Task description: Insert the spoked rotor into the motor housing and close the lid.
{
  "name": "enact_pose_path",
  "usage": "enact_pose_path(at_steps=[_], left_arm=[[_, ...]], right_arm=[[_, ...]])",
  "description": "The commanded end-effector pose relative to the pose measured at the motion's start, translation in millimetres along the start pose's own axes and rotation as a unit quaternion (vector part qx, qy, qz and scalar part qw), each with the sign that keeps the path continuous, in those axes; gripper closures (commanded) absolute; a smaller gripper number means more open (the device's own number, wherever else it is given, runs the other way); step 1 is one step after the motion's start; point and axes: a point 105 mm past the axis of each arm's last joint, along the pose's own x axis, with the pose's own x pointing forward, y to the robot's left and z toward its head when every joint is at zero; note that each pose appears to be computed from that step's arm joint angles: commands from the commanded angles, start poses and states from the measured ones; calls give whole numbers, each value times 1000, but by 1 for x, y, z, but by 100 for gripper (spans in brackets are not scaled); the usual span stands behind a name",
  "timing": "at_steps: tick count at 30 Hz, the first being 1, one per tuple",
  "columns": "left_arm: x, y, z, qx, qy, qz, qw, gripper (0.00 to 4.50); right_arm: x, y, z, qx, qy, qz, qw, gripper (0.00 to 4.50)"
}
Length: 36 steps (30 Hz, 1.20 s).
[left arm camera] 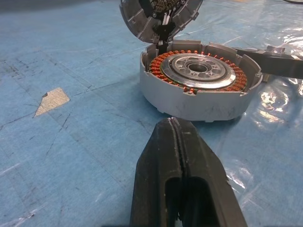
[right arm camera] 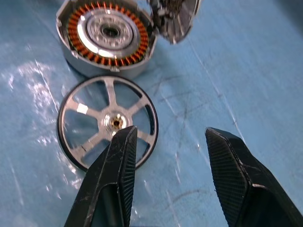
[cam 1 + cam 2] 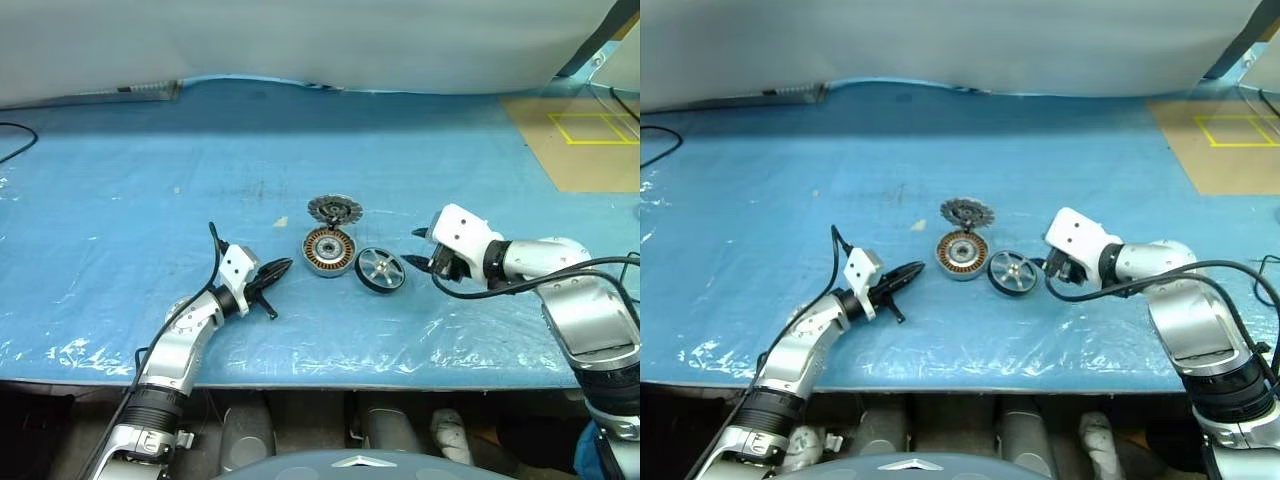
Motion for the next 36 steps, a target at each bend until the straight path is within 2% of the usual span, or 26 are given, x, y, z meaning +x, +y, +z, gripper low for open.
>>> enact_pose_path(at_steps=[1,9,17,36], left_arm=[[1,0,10,12,-21,-1,1000,450],[-1,1,11,17,-22,0,1000,450],[-3,3,12,17,-24,10,1000,450],[-6,3,12,15,-25,24,999,450]], right_arm=[[-3,3,14,9,-22,7,1000,213],[18,17,7,30,-19,41,999,213],[34,19,-1,14,-13,66,998,213],[42,15,-25,-23,19,120,992,213]])
